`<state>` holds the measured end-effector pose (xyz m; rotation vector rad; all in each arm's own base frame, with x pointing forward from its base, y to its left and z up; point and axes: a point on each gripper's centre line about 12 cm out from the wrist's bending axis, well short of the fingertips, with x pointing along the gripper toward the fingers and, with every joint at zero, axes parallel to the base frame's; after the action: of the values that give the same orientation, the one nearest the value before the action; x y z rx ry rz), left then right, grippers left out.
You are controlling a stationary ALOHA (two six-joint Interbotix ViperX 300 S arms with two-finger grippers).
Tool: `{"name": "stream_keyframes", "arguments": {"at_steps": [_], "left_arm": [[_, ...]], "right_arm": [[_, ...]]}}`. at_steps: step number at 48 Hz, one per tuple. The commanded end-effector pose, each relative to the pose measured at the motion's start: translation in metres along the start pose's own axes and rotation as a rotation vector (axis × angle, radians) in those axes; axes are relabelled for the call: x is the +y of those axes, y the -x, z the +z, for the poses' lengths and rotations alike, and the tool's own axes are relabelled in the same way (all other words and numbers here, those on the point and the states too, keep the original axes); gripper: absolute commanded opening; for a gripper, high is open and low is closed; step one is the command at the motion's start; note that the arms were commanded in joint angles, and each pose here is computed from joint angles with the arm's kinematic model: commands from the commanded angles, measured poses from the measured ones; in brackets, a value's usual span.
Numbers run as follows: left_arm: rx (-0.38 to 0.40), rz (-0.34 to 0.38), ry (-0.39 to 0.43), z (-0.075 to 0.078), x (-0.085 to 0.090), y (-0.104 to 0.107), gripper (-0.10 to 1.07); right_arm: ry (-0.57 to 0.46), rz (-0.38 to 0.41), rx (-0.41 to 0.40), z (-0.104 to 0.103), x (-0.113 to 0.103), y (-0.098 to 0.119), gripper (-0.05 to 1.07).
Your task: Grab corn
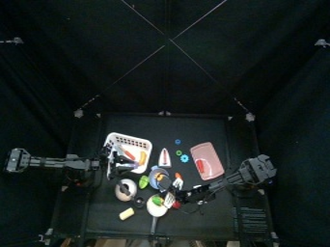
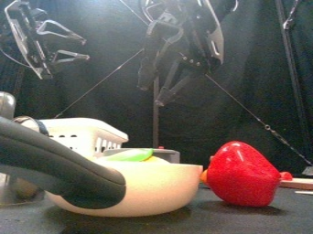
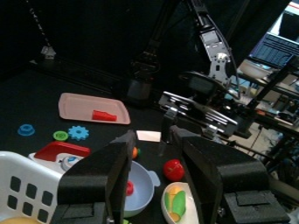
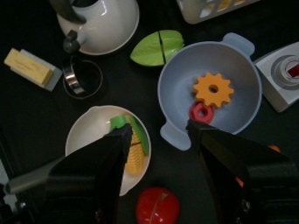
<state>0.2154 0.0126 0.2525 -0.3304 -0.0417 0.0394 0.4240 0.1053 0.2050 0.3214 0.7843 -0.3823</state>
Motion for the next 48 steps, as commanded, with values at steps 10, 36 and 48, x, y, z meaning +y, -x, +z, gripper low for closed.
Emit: {"name": "stream_keyframes", "arguments": {"at_steps": [10, 36, 48], "left_arm": [[-0.017, -0.004, 0.0, 0.005, -0.001, -0.002, 0.79], [-0.015, -0.002, 0.0, 0.004, -0.001, -0.002, 0.79], [-0.014, -0.002, 0.001, 0.004, -0.001, -0.001, 0.79]], "right_arm": [[0.146, 0.058, 0.119, 0.005, 0.031, -0.012, 0.87], [0.215, 0.065, 0.181, -0.006, 0.043, -0.034, 0.88], [0.224, 0.075, 0.182, -0.011, 0.048, -0.042, 0.87]]}}
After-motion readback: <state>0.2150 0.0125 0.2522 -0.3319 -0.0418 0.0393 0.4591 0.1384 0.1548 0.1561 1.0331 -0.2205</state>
